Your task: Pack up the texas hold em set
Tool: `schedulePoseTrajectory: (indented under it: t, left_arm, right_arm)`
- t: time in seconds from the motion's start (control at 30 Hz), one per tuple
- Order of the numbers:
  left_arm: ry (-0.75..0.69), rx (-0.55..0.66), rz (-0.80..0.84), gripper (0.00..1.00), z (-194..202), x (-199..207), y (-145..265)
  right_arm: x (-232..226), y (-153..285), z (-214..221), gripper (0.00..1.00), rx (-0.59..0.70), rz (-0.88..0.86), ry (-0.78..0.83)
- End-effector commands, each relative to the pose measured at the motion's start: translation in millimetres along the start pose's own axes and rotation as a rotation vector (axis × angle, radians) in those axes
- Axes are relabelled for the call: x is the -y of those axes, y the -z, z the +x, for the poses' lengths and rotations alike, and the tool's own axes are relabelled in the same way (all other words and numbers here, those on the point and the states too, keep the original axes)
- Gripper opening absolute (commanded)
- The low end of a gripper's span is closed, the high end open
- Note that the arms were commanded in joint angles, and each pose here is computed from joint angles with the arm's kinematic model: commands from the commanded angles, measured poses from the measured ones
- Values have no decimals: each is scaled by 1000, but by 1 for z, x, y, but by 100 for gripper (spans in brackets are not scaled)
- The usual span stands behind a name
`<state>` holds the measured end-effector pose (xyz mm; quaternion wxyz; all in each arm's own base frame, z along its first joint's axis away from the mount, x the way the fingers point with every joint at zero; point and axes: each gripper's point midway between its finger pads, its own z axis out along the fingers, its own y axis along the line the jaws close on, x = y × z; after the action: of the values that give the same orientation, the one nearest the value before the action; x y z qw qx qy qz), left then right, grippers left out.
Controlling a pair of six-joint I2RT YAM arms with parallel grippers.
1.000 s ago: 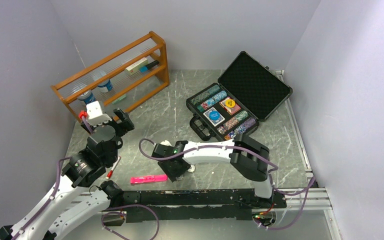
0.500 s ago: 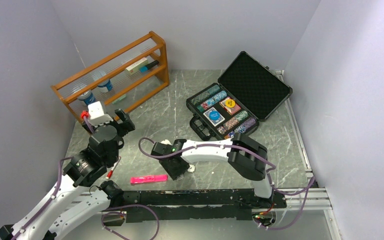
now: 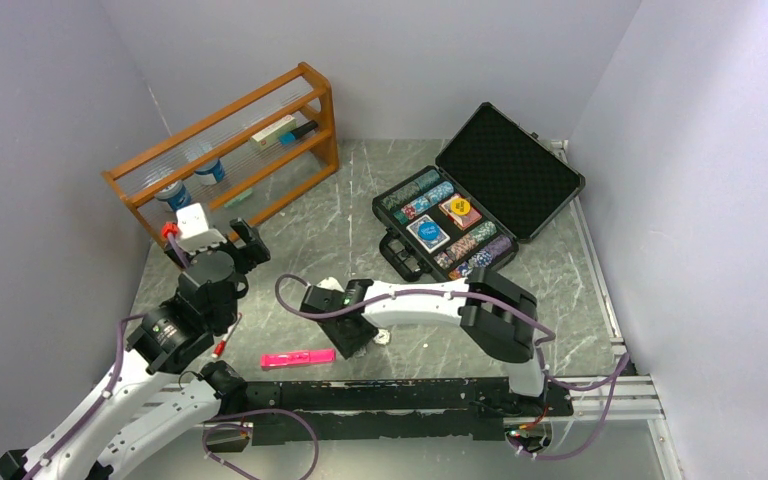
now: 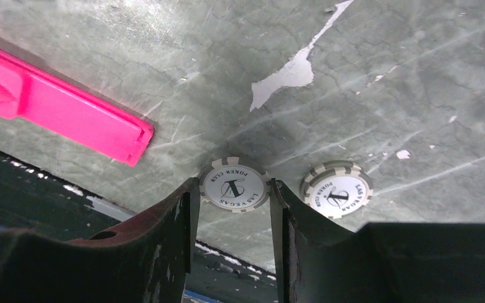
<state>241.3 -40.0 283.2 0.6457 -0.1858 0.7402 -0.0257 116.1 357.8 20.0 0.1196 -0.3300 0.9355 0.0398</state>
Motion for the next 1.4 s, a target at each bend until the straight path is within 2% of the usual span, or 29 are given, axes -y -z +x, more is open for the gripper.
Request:
schedulePoseTrajectory:
  t: [0.0,0.4,0.8,0.9,1.1,1.37]
  left_arm:
    - [7,2,1,91,0,3,-3]
    - [7,-16,7,91,6,4,-3]
    - [3,-10,-6,91,7,-2,-1]
    - [8,-13,-4,91,9,-3,-1]
    - [-7,-15,1,91,15,-2,-3]
    - [-12,-27,7,91,19,1,-5]
  right_arm:
    - [2,36,-25,38,129,-15,-46]
    - [46,32,-13,40,100,72,-152]
    - [65,14,-1,41,47,109,-209]
    - [66,13,0,44,39,117,-215]
    - [66,22,-3,59,60,107,-220]
    - [68,14,-4,64,56,86,-246]
